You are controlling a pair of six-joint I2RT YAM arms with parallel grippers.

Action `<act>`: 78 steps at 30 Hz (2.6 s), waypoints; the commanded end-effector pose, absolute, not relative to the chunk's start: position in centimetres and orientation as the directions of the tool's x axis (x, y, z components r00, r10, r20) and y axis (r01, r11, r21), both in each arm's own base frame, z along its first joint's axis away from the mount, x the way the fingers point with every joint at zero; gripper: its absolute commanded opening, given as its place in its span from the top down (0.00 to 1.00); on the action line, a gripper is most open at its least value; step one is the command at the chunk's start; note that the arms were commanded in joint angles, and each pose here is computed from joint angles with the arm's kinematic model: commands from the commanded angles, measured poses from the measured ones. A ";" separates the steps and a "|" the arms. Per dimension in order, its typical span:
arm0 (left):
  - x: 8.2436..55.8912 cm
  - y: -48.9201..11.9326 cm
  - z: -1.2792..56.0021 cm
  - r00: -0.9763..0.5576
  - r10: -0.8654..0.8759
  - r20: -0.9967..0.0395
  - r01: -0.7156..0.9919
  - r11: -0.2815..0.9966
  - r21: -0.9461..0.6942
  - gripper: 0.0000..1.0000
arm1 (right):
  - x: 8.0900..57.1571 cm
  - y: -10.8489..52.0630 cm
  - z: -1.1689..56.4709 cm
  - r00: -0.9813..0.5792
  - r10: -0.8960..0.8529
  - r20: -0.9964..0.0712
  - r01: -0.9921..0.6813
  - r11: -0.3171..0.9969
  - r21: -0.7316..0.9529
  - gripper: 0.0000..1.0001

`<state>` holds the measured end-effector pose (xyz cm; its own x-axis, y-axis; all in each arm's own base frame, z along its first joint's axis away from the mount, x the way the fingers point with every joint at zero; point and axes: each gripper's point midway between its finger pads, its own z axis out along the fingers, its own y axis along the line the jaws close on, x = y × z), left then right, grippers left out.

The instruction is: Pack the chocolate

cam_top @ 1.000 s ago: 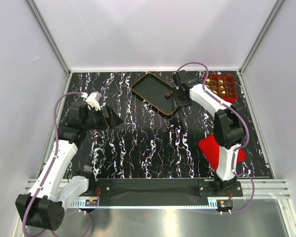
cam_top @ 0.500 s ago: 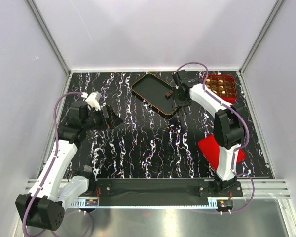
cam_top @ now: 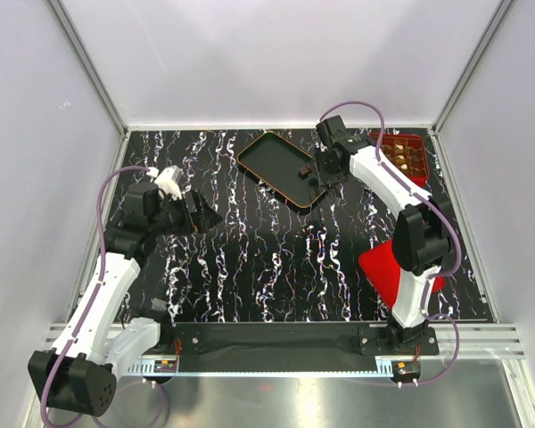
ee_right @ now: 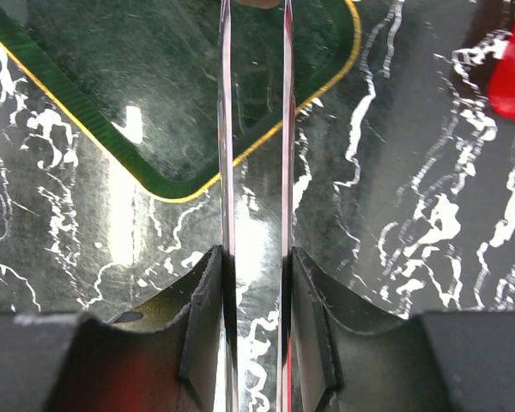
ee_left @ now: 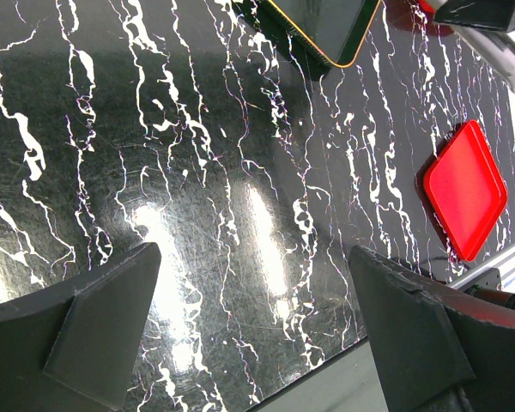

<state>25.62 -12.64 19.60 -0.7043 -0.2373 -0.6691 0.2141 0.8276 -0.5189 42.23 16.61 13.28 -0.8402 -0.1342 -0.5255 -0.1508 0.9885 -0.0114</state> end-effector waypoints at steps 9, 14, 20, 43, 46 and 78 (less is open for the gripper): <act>26.1 -12.5 20.8 -0.659 -0.232 -0.715 0.251 0.829 -0.500 0.01 | 44.0 1.1 20.6 -0.750 0.126 -0.649 0.224 0.972 -0.069 0.61; 26.0 -12.5 20.9 -0.656 -0.233 -0.718 0.251 0.829 -0.499 0.01 | 43.3 -6.6 19.3 -0.743 0.252 -0.620 0.401 0.909 -0.110 0.62; 26.0 -12.6 20.7 -0.661 -0.232 -0.713 0.250 0.828 -0.501 0.01 | 43.4 -9.2 18.5 -0.724 0.302 -0.620 0.463 0.880 -0.112 0.61; 26.2 -12.5 20.6 -0.663 -0.231 -0.712 0.246 0.831 -0.498 0.01 | 45.2 -9.8 15.1 -0.751 0.310 -0.583 0.445 0.890 -0.099 0.49; 26.2 -12.5 20.6 -0.664 -0.231 -0.711 0.244 0.832 -0.498 0.01 | 45.6 -9.9 15.7 -0.745 0.306 -0.592 0.443 0.891 -0.097 0.49; 26.2 -12.4 20.7 -0.660 -0.233 -0.715 0.241 0.835 -0.494 0.01 | 44.4 19.7 16.3 -0.776 -0.066 -0.628 -0.195 0.971 0.139 0.50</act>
